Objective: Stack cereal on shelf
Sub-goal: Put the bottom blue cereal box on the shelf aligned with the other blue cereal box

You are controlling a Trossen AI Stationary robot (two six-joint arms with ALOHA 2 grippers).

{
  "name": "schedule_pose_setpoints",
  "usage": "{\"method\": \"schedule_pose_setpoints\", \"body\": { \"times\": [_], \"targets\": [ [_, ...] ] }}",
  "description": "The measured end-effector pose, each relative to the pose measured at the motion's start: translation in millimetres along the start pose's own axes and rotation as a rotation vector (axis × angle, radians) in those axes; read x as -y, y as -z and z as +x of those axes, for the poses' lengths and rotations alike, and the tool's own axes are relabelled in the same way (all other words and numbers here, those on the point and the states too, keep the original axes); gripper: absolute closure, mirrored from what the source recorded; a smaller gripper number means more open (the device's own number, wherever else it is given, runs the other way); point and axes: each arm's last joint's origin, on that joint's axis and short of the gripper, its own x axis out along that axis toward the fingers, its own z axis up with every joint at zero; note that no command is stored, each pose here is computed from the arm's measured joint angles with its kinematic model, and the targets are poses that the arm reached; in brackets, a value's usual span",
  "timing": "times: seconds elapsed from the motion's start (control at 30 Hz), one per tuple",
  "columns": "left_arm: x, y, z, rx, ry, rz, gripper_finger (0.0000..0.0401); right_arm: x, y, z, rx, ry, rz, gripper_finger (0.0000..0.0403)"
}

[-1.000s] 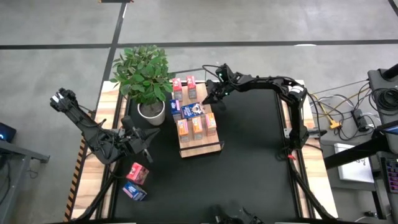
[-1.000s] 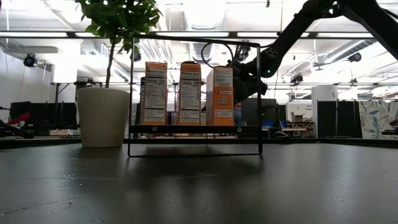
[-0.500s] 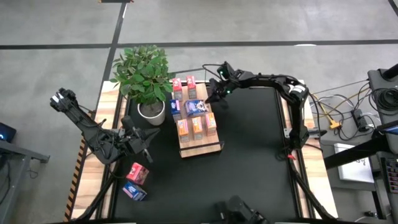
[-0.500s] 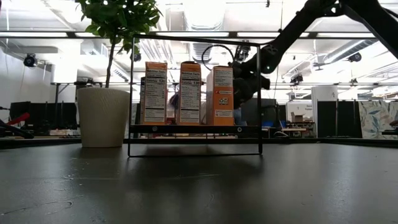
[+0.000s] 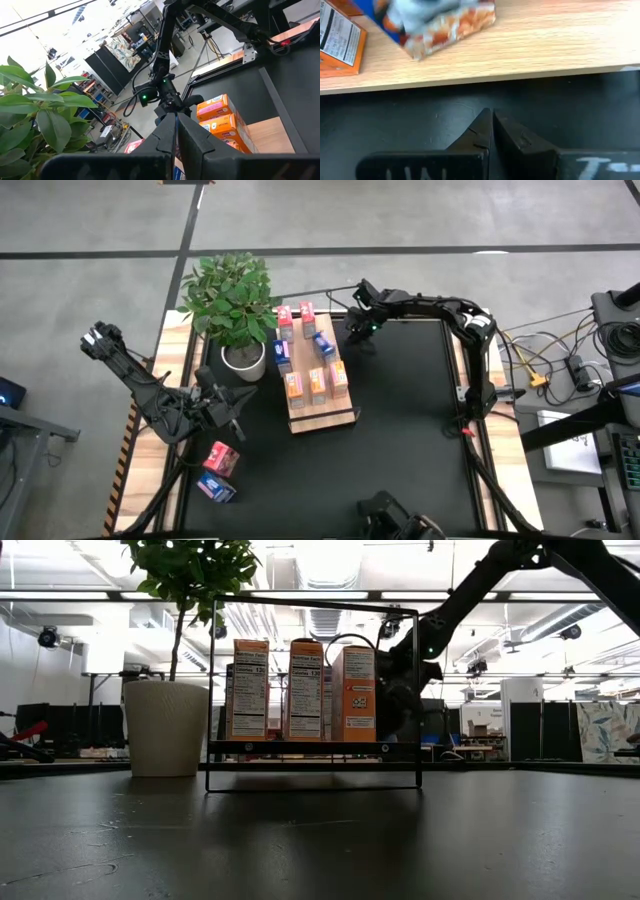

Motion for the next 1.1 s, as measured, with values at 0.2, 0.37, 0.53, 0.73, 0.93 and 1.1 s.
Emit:
{"method": "schedule_pose_setpoints", "body": {
  "times": [0.2, 0.37, 0.53, 0.73, 0.93, 1.1],
  "targets": [
    [0, 0, 0, 0.000, 0.000, -0.001, 0.0401, -1, -4, -5, 0.012, 0.009, 0.009, 0.0394],
    [0, 0, 0, 0.001, 0.001, -0.001, 0.0401, -5, -11, -18, 0.009, 0.048, 0.000, 0.0394],
    [0, 0, 0, 0.002, 0.004, -0.001, 0.0401, -12, -22, -37, 0.009, 0.111, -0.001, 0.0394],
    [1, -1, 0, 0.019, 0.044, 0.000, 0.0401, -27, -39, -64, 0.063, 0.143, -0.026, 0.0394],
    [2, -1, -1, 0.033, 0.075, 0.004, 0.0401, -35, -53, -57, 0.152, 0.081, -0.064, 0.0394],
    [2, -1, -1, 0.037, 0.079, 0.019, 0.0401, -40, -71, -52, 0.182, 0.098, -0.052, 0.0394]
  ]
}}
